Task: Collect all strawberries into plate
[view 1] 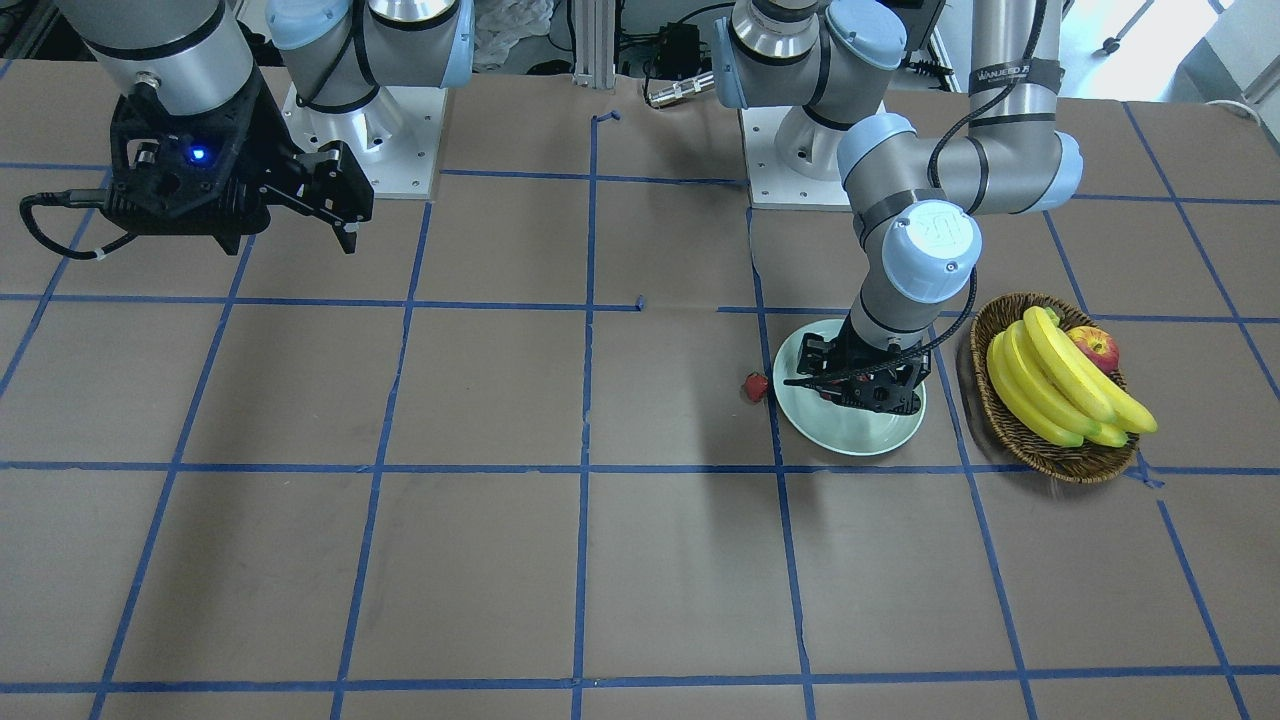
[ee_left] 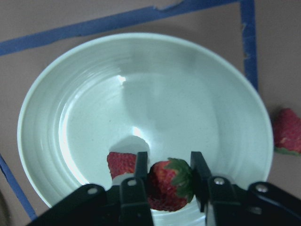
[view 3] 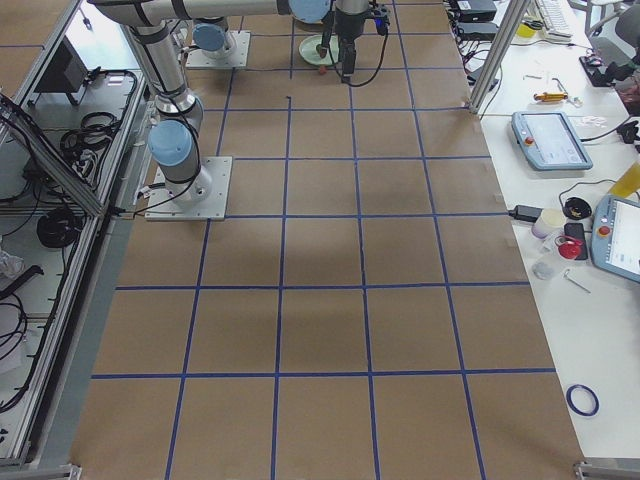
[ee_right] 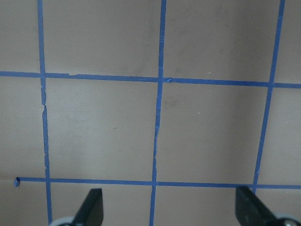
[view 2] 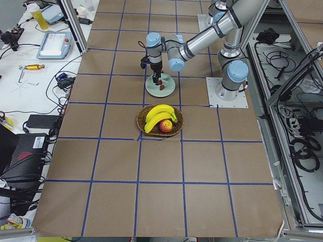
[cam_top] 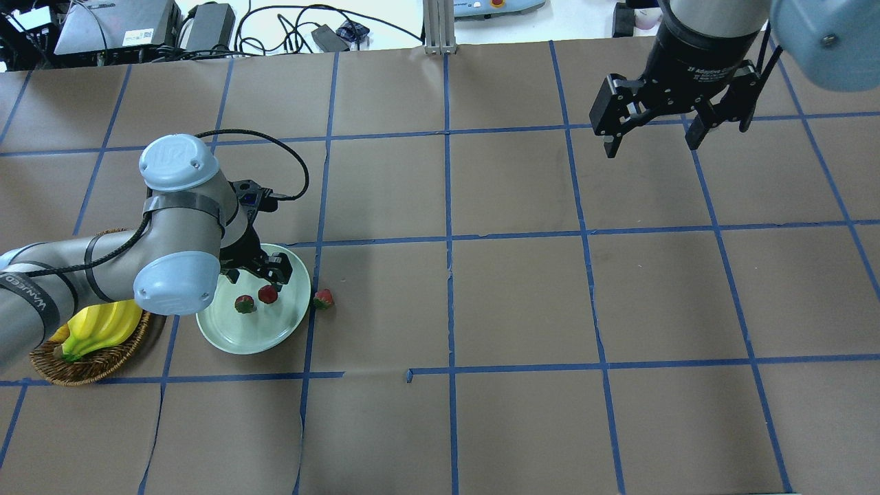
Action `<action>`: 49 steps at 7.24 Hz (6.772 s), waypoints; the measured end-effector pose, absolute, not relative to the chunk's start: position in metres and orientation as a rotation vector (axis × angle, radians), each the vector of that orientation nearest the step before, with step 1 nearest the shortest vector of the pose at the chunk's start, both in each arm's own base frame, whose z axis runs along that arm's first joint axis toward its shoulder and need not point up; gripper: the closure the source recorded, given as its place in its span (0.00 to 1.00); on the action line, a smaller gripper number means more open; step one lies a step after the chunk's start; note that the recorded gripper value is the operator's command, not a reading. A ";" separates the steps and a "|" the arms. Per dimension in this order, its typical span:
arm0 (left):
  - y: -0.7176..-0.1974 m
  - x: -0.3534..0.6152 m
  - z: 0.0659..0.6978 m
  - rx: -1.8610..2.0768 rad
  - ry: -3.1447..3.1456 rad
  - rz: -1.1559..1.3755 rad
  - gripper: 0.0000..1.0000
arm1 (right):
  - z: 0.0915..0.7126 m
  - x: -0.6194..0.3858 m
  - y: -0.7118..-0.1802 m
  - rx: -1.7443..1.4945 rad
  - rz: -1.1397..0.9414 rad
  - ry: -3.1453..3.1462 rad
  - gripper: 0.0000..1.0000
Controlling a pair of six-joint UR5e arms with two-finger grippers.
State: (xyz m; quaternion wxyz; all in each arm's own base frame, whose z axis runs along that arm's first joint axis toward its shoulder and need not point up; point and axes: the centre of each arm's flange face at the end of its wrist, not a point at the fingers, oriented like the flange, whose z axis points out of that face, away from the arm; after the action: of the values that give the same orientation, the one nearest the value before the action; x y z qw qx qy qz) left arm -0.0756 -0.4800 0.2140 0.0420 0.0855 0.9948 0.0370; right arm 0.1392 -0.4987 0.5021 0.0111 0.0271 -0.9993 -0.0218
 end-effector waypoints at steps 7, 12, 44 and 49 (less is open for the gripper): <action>-0.459 -0.185 0.214 -1.001 2.810 -0.048 0.00 | 0.501 0.139 -0.498 0.080 -0.083 -3.120 0.00; -0.450 -0.195 0.181 -1.530 2.569 -0.195 0.00 | 0.501 0.139 -0.498 0.079 -0.081 -3.120 0.00; -0.479 -0.159 0.508 0.261 3.233 -0.035 0.00 | 0.505 0.142 -0.496 0.086 -0.071 -3.140 0.00; -0.483 -0.141 0.488 0.245 3.132 -0.157 0.00 | 0.505 0.139 -0.499 0.045 -0.046 -3.141 0.00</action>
State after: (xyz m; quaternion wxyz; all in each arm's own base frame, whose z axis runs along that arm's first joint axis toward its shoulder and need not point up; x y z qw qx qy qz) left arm -0.1406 -0.4828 0.4875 -0.0021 0.0779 0.9957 -0.0499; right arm 0.1388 -0.4990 0.5054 -0.0002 0.0142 -0.9998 -0.0147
